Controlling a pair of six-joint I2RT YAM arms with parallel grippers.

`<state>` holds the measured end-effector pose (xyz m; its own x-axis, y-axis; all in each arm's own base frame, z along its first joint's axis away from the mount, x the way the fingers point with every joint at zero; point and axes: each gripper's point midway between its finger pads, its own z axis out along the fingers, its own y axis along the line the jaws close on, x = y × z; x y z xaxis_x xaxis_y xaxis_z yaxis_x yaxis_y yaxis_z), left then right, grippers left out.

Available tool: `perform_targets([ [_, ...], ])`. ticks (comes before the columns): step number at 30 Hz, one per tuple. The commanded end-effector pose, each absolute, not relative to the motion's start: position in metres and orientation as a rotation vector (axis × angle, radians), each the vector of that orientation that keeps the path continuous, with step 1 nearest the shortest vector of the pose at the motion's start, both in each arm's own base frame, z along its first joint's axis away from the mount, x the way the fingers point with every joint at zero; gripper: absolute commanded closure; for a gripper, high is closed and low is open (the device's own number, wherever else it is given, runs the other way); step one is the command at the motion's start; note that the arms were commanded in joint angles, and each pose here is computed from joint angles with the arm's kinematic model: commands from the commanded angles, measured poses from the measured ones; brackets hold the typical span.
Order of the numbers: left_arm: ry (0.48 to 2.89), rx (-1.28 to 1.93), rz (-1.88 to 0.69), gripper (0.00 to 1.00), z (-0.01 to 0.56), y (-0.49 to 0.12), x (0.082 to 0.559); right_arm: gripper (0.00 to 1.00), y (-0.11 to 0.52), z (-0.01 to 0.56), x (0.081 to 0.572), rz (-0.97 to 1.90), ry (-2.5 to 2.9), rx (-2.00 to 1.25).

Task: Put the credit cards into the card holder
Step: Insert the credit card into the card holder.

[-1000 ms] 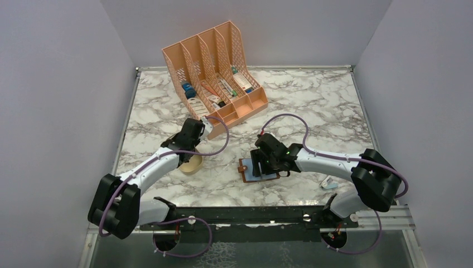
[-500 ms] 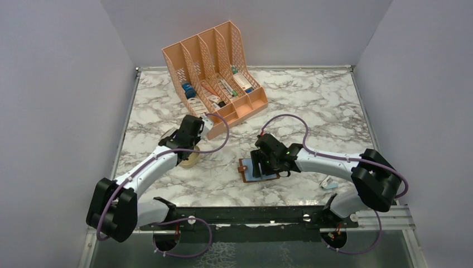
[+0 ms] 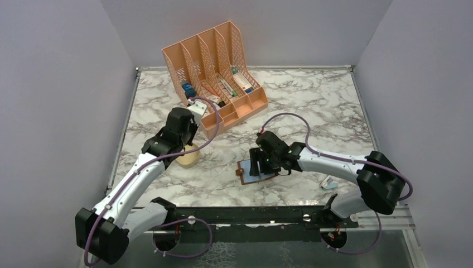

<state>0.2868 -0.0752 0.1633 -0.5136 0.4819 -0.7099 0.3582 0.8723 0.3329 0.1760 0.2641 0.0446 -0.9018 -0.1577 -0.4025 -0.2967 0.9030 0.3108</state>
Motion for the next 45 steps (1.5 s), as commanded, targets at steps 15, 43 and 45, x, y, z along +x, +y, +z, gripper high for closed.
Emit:
perform_targets([
  [15, 2.273, 0.076, -1.128, 1.00, 0.213, -0.235, 0.256, 0.64, 0.239, 0.076, 0.207, 0.331, 2.536, -0.251],
  [43, 2.491, -0.145, -1.247, 1.00, 0.089, -0.311, 0.213, 0.75, 0.219, 0.034, 0.195, 0.355, 2.616, -0.173],
  [45, 2.498, -0.152, -1.233, 1.00, 0.081, -0.309, 0.213, 0.75, 0.221, 0.032, 0.191, 0.383, 2.626, -0.171],
])
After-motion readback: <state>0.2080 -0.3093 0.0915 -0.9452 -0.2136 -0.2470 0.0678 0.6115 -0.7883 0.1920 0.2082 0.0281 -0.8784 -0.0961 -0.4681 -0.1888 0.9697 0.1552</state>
